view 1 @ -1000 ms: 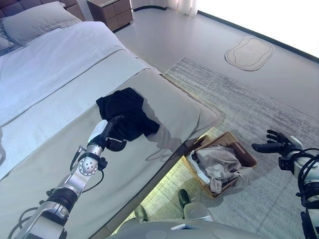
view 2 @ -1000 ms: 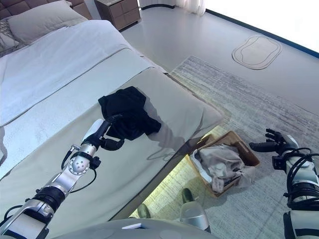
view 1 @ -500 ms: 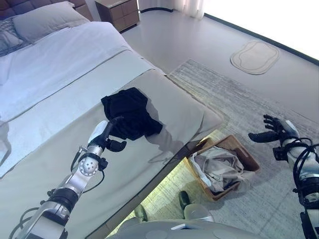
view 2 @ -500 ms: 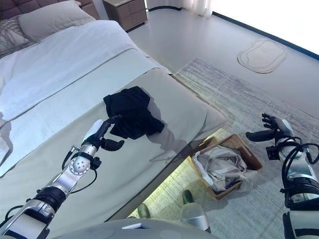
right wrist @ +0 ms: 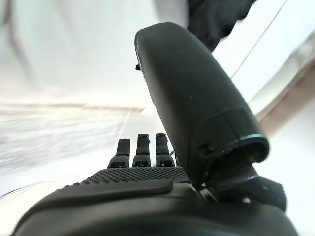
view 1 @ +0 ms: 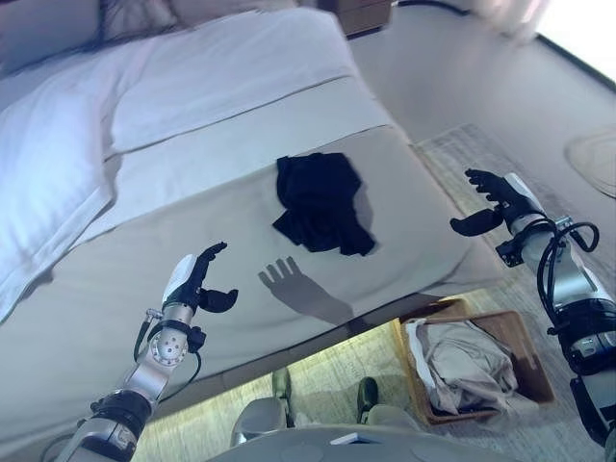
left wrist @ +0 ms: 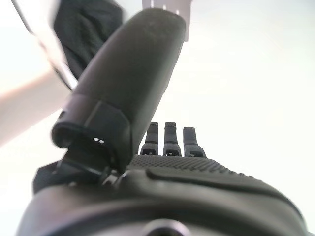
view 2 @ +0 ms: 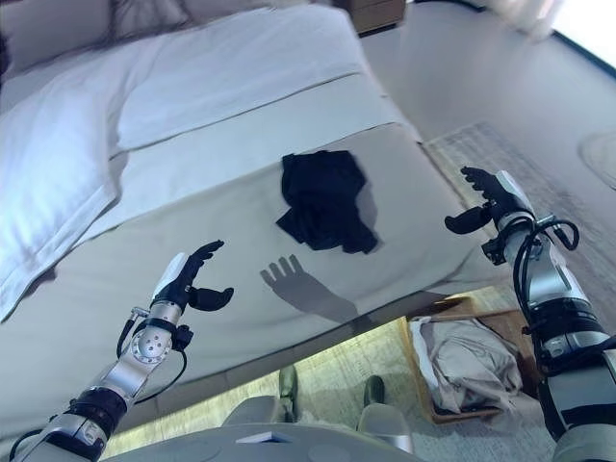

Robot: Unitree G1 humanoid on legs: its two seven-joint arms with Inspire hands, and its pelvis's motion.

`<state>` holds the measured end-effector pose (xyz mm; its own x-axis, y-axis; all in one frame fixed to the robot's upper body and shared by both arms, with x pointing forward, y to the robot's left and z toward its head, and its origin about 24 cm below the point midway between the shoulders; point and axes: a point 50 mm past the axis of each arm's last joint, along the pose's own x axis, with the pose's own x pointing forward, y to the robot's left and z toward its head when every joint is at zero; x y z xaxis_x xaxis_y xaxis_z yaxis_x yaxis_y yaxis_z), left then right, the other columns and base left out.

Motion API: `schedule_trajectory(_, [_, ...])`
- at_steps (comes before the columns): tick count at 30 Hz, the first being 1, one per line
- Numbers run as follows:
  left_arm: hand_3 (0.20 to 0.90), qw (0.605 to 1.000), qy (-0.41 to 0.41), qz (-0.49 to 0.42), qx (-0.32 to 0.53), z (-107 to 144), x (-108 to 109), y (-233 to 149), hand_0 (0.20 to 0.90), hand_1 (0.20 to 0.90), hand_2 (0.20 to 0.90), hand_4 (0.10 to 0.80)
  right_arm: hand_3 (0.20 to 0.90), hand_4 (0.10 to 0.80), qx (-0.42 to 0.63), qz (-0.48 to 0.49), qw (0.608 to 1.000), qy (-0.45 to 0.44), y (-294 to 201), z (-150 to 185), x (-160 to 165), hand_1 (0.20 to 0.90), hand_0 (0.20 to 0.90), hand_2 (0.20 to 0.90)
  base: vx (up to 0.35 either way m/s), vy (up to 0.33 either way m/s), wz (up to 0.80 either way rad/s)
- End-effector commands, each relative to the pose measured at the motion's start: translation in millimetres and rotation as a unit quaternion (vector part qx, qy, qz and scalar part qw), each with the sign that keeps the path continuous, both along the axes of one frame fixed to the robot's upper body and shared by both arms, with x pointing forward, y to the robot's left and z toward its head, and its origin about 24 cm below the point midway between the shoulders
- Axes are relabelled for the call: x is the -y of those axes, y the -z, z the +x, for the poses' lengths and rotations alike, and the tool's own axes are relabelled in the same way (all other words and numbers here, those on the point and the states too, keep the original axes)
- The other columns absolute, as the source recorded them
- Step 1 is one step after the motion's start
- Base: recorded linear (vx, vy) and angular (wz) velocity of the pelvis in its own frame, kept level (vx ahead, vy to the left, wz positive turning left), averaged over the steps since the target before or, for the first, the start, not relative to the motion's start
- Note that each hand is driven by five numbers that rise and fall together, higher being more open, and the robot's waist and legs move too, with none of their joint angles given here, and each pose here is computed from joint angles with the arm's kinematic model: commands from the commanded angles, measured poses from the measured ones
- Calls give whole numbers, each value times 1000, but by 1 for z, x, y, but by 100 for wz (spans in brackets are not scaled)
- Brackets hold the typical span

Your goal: Pick up the clothes from the bed and place them into the basket

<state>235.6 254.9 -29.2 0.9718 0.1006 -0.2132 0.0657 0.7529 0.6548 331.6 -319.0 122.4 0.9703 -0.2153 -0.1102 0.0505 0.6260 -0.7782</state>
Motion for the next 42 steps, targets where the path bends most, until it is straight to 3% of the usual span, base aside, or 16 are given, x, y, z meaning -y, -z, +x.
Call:
schedule_trajectory(1, [900,994,18,26,107,21,-15,-48,900,900,900,800,900,800,116,-72,990,-39,-83,25,-19,900,900,900,-17,32,52])
schedule_trajectory(18, [900,990,48,20,133,13,-3,-56,900,900,900,800,900,800,174,-93,980,11,-123,52,-41,900,900,900,-1,39,33])
schedule_trajectory(28, [900,979,36,-24,200,9,6,-75,900,900,900,800,900,800,161,-133,972,104,-154,56,-16,900,900,900,-77,37,9])
schedule_trajectory(29, [900,979,35,-24,199,8,6,-75,900,900,900,800,752,652,159,-135,972,108,-154,56,-15,773,773,773,-55,7,0])
schedule_trajectory(31, [900,980,36,-24,197,8,7,-75,900,900,900,800,200,100,150,-138,973,112,-157,55,-9,300,300,300,-59,7,3])
schedule_trajectory(42, [900,978,53,-9,201,8,2,-81,900,900,900,800,200,100,131,-134,975,124,-153,49,6,300,300,300,-25,-26,-2])
